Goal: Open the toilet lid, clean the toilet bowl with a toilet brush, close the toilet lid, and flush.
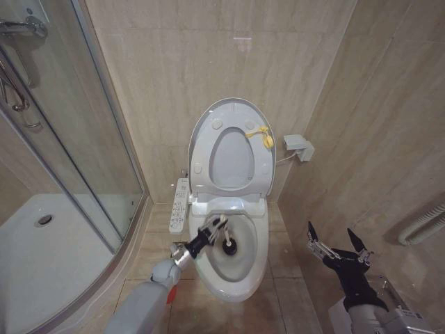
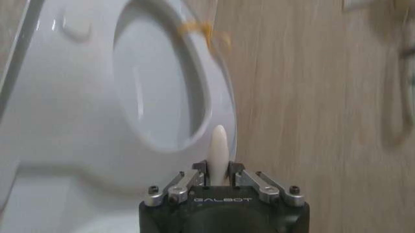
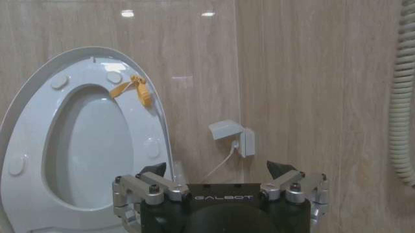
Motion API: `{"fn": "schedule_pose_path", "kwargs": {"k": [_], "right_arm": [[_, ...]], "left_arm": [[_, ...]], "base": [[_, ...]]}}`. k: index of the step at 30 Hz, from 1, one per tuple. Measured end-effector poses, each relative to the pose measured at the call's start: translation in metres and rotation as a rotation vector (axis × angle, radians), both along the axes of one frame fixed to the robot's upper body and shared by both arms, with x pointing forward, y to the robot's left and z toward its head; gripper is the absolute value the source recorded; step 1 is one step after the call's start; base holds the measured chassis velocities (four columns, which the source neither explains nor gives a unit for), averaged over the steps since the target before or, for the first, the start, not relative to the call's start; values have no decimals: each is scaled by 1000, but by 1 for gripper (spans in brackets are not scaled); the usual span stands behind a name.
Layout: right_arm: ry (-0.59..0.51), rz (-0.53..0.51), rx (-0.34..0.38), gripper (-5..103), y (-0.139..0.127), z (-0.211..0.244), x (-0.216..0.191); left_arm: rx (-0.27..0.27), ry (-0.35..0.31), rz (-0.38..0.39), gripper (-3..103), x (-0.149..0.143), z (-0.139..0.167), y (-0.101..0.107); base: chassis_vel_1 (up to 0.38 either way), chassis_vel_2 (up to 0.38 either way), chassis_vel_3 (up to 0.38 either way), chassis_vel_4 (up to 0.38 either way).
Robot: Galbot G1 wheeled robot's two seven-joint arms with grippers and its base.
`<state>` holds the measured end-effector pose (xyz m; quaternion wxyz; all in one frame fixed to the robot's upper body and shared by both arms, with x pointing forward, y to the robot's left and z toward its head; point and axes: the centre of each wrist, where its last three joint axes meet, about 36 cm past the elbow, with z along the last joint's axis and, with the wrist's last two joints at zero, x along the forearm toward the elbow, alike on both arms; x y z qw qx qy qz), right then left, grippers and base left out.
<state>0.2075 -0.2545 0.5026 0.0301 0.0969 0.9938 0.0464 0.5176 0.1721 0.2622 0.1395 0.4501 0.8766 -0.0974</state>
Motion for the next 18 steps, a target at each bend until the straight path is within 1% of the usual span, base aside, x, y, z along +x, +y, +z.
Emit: {"fn": "schedule_pose_path", "kwargs": {"k": [1,2,4,5,7,8,9,11,12,14,15,16,18], "right_arm": [[0,0,0,100,0,0,0],[0,0,0,100,0,0,0],[0,0,0,100,0,0,0],[0,0,0,100,0,0,0],[0,0,0,100,0,0,0],[0,0,0,100,0,0,0],[0,0,0,100,0,0,0],[0,0,0,100,0,0,0],[0,0,0,100,0,0,0],[0,0,0,100,0,0,0],[0,0,0,100,0,0,0],[0,0,0,100,0,0,0],[0,0,0,100,0,0,0]], "left_arm": [[1,-1,-3,22,0,1,-1],[14,-1,-8,22,1,-1,0],[63,6,-16,22,-1,-15,6],[63,6,-16,22,-1,-15,6],[120,21,-19,22,-7,-33,13],[159,28,-14,22,-10,-44,19],[159,28,-14,22,-10,-44,19],[215,37,-10,22,-13,-57,29],[231,38,-5,22,-13,-61,33],[234,36,2,22,-12,-61,35],[220,32,11,22,-11,-59,34],[187,23,18,22,-10,-51,30],[101,1,23,22,-7,-32,16]], "base": [[0,0,0,0],[0,0,0,0],[0,0,0,0],[0,0,0,0],[0,0,0,0],[0,0,0,0],[0,0,0,0],[0,0,0,0],[0,0,0,0],[0,0,0,0],[0,0,0,0],[0,0,0,0],[0,0,0,0]]}}
